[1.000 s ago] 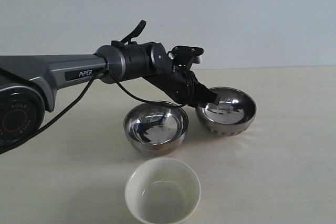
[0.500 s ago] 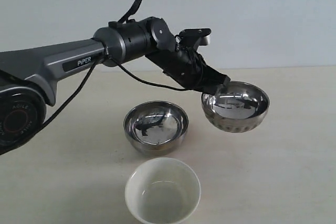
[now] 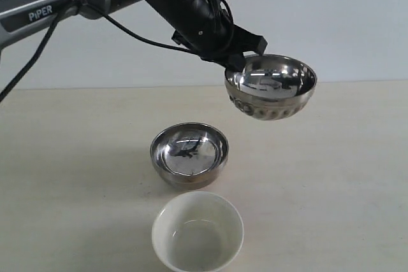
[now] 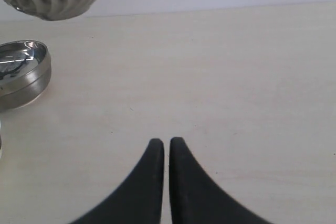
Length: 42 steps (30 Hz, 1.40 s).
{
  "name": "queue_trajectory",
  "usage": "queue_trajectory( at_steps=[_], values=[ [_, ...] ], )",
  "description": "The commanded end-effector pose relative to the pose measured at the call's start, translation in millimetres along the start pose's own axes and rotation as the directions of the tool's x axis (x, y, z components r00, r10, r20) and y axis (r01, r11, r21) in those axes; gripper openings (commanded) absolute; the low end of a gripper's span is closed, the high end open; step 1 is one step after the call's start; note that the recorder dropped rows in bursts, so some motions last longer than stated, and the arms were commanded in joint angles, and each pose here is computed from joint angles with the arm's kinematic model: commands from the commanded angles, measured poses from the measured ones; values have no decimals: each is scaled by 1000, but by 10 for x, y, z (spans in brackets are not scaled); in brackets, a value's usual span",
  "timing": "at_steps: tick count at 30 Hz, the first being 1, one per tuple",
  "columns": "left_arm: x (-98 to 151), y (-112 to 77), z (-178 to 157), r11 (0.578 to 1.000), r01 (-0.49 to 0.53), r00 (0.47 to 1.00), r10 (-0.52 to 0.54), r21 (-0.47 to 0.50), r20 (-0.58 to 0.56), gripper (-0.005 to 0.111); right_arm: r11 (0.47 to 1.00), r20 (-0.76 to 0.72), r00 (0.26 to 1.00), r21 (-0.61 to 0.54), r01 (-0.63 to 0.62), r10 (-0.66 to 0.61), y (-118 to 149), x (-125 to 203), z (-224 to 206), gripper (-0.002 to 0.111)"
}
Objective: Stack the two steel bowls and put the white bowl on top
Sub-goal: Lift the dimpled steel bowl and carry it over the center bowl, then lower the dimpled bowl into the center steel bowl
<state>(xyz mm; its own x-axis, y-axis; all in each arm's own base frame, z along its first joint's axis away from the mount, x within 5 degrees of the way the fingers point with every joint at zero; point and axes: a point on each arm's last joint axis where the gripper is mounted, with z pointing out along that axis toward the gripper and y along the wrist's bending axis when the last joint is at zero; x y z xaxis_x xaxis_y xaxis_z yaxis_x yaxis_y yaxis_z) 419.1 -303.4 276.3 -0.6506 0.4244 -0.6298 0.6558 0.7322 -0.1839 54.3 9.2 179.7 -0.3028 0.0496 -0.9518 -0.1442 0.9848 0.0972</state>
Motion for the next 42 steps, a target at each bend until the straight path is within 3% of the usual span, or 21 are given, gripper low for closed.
queue_trajectory(
  at_steps=[1, 13, 21, 28, 34, 42],
  values=[
    [-67, 36, -237, 1000, 20, 1000, -20, -7, 14, 4, 1000, 14, 1000, 6, 3, -3, -3, -15, 1, 0],
    [-104, 135, -438, 998, 40, 999, -39, -40, 27, 4, 1000, 14, 1000, 6, 3, -3, -3, -15, 1, 0],
    [-13, 177, -563, 992, 3, 996, -14, -122, -88, 4, 1000, 14, 1000, 6, 3, -3, -3, -15, 1, 0],
    [9, 138, -896, 991, 15, 1000, -17, -131, -18, 4, 1000, 14, 1000, 6, 3, -3, -3, -15, 1, 0],
    [204, 269, -1202, 985, 64, 997, -57, -160, 47, 4, 1000, 14, 1000, 6, 3, -3, -3, -15, 1, 0],
    [610, 388, -1180, 990, 130, 977, -119, -50, 180, 4, 1000, 14, 1000, 6, 3, -3, -3, -15, 1, 0]
  ],
)
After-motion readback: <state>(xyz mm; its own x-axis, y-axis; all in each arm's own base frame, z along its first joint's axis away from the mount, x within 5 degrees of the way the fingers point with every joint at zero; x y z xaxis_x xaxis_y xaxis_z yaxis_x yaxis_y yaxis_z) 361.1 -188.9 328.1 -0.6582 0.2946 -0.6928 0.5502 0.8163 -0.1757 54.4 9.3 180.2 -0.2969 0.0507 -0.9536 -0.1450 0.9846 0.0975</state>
